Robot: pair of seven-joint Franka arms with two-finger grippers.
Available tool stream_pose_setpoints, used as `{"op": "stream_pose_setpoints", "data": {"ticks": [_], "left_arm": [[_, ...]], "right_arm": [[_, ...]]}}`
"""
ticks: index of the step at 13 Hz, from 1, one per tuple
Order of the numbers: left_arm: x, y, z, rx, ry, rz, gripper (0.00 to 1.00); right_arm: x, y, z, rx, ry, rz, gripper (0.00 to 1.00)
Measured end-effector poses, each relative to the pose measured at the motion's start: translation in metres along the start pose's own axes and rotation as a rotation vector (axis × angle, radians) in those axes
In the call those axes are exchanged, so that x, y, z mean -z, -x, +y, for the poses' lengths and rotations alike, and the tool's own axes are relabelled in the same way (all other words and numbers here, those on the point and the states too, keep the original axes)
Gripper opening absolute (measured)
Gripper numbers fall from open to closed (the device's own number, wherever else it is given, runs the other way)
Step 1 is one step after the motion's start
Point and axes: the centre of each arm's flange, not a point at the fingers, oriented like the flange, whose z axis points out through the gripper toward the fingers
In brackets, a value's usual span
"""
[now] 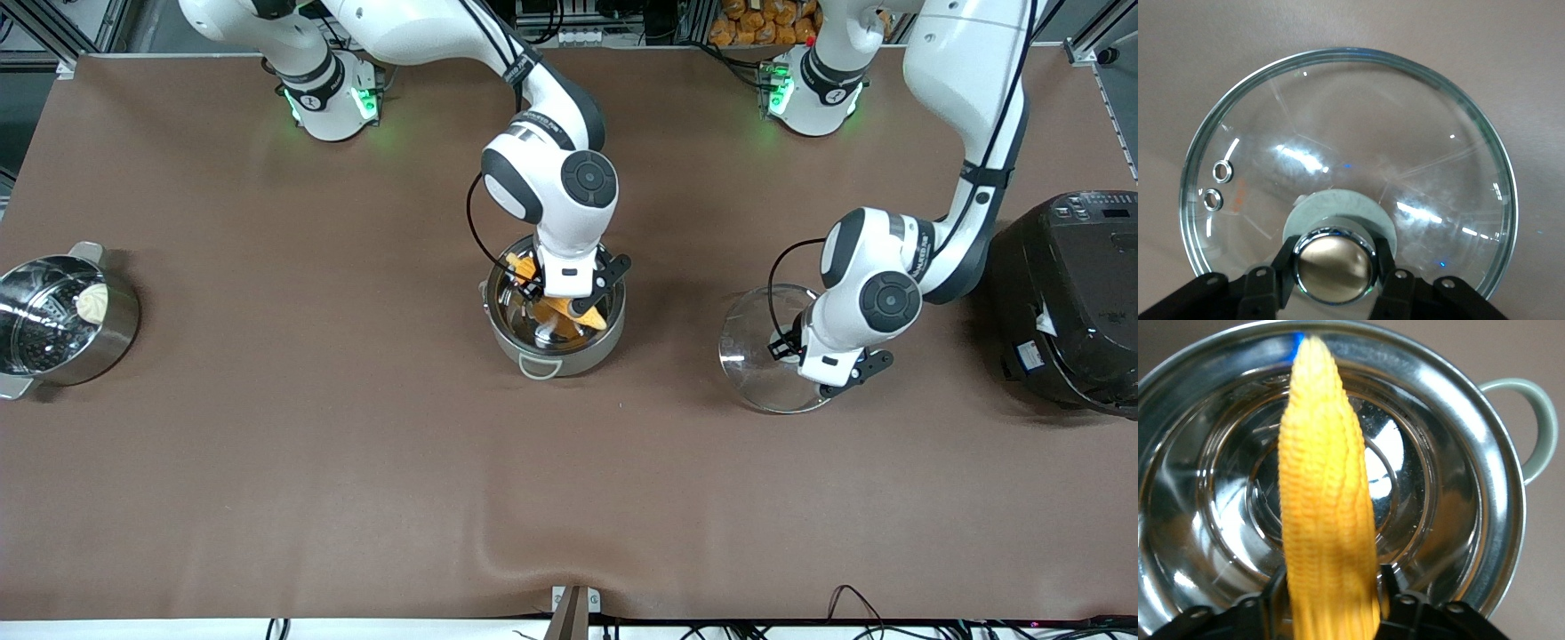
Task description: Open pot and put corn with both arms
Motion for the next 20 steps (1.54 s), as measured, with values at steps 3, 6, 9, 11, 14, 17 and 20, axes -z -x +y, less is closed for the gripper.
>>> {"op": "stream_pose_setpoints", "data": {"ticks": [3, 6, 9, 11, 14, 17, 20], "left_arm": [[-0.017, -0.008, -0.009, 0.009, 0.018, 0.012, 0.50], [-0.020, -0.007, -0.011, 0.001, 0.030, 0.025, 0.50], [-0.023, -0.005, -0.013, 0.001, 0.038, 0.033, 0.56], [-0.024, -0.005, -0.013, 0.001, 0.044, 0.040, 0.76], [-0.007, -0.009, -0.009, 0.001, 0.070, 0.071, 1.00], [0.062, -0.009, -0.013, 0.005, 0.111, 0.131, 1.00], [0.150, 0.001, -0.030, 0.018, 0.163, 0.208, 1.00]], "right_arm": [[0.010, -0.001, 0.006, -0.072, 0.003, 0.014, 0.99], [0.039, 0.009, 0.028, -0.162, 0.012, -0.005, 1.00], [0.082, 0.038, 0.119, -0.284, -0.004, -0.001, 1.00], [0.095, 0.065, 0.191, -0.345, -0.044, -0.009, 1.00], [0.087, 0.117, 0.309, -0.452, -0.111, -0.006, 1.00], [0.086, 0.180, 0.404, -0.512, -0.169, 0.034, 1.00], [0.117, 0.241, 0.438, -0.573, -0.172, 0.074, 1.00]]}}
